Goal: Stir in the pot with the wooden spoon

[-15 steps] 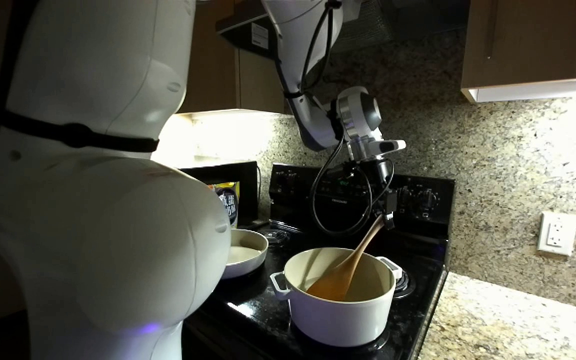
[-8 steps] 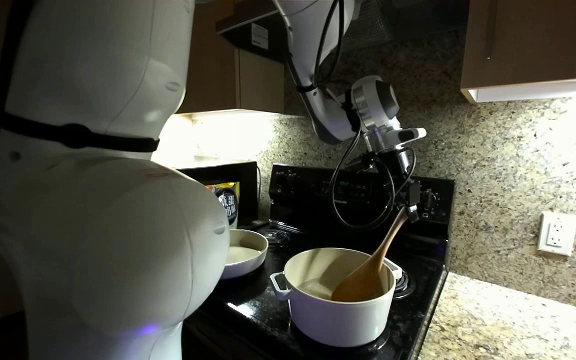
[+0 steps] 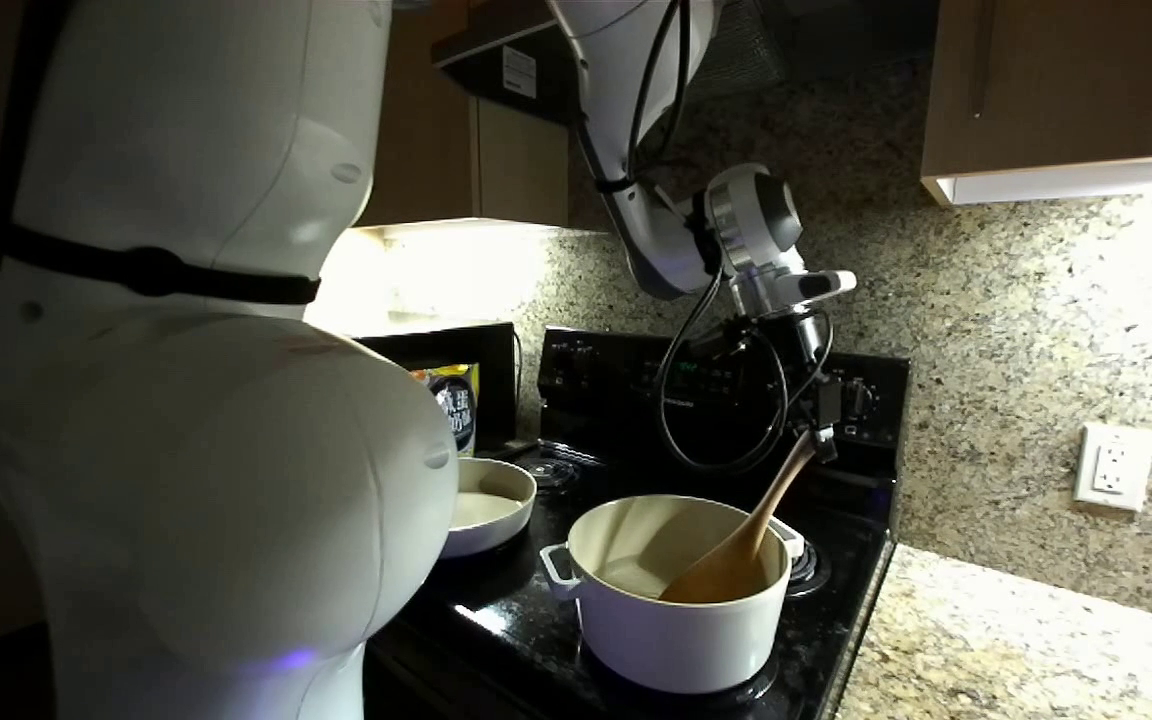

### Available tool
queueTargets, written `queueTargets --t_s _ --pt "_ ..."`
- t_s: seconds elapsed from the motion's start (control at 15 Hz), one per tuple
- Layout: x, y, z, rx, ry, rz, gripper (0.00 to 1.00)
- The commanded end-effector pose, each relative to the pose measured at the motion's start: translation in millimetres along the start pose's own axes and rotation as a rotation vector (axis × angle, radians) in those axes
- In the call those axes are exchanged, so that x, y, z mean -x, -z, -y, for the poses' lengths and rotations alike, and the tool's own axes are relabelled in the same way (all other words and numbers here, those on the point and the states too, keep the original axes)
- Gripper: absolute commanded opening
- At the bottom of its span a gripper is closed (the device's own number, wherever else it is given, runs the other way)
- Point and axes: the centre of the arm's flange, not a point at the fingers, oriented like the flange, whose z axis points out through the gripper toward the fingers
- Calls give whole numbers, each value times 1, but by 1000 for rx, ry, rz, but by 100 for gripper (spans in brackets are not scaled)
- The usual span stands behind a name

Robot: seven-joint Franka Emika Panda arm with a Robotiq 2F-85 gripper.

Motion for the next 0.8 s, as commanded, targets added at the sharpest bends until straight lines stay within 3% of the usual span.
queueTargets --t_s 0.0,0.27,0.73 --pt "16 5 18 -27 46 43 8" --pt "20 23 33 -48 82 34 8" --pt "-4 29 6 -27 43 4 8"
